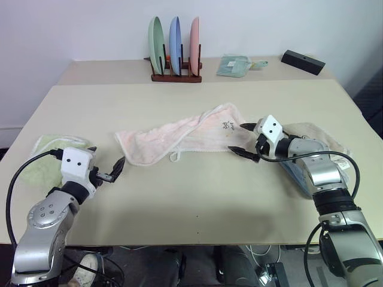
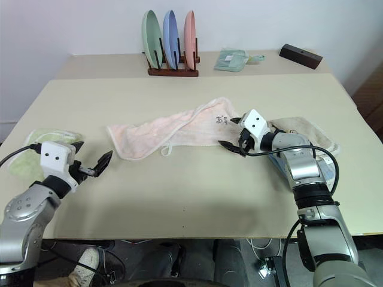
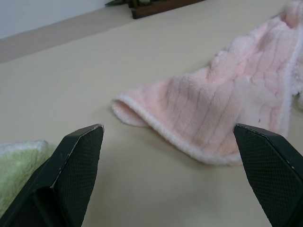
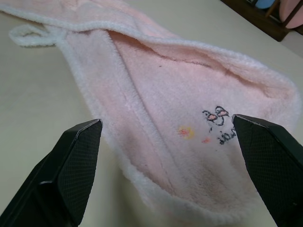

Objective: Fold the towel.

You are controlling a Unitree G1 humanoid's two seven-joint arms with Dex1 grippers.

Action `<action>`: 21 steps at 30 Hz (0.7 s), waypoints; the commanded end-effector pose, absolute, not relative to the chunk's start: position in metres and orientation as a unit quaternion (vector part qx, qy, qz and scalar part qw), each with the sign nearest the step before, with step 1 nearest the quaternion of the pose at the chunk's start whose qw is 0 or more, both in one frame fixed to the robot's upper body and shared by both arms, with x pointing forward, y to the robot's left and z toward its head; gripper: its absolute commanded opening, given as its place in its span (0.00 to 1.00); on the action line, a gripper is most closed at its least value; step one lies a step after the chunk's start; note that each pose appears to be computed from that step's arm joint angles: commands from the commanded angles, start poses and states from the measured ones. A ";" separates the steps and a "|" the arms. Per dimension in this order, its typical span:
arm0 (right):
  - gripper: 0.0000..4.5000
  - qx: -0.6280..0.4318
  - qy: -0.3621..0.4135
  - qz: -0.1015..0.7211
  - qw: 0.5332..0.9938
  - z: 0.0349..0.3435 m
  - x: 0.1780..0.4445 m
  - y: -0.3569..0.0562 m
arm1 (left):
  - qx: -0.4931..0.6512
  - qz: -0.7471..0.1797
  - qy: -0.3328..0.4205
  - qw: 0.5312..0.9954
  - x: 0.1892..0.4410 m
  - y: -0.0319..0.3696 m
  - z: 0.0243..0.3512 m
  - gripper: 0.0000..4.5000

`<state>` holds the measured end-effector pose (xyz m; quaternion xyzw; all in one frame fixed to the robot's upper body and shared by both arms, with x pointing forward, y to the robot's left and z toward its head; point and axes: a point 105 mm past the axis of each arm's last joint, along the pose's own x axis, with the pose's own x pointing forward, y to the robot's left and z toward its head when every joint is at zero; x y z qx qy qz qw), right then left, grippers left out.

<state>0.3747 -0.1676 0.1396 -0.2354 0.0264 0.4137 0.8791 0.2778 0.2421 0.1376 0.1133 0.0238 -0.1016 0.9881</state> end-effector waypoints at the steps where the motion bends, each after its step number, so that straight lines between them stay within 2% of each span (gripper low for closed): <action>1: 1.00 -0.240 -0.002 0.406 0.882 0.154 0.378 -0.166 | 0.125 -0.103 0.008 0.987 0.279 0.241 0.145 0.99; 11: 1.00 -0.234 -0.013 0.410 0.881 0.157 0.383 -0.158 | 0.123 -0.104 0.003 0.987 0.283 0.237 0.144 0.99; 21: 1.00 -0.179 0.013 0.437 0.881 0.143 0.375 -0.145 | 0.132 -0.112 0.015 0.985 0.279 0.235 0.134 0.99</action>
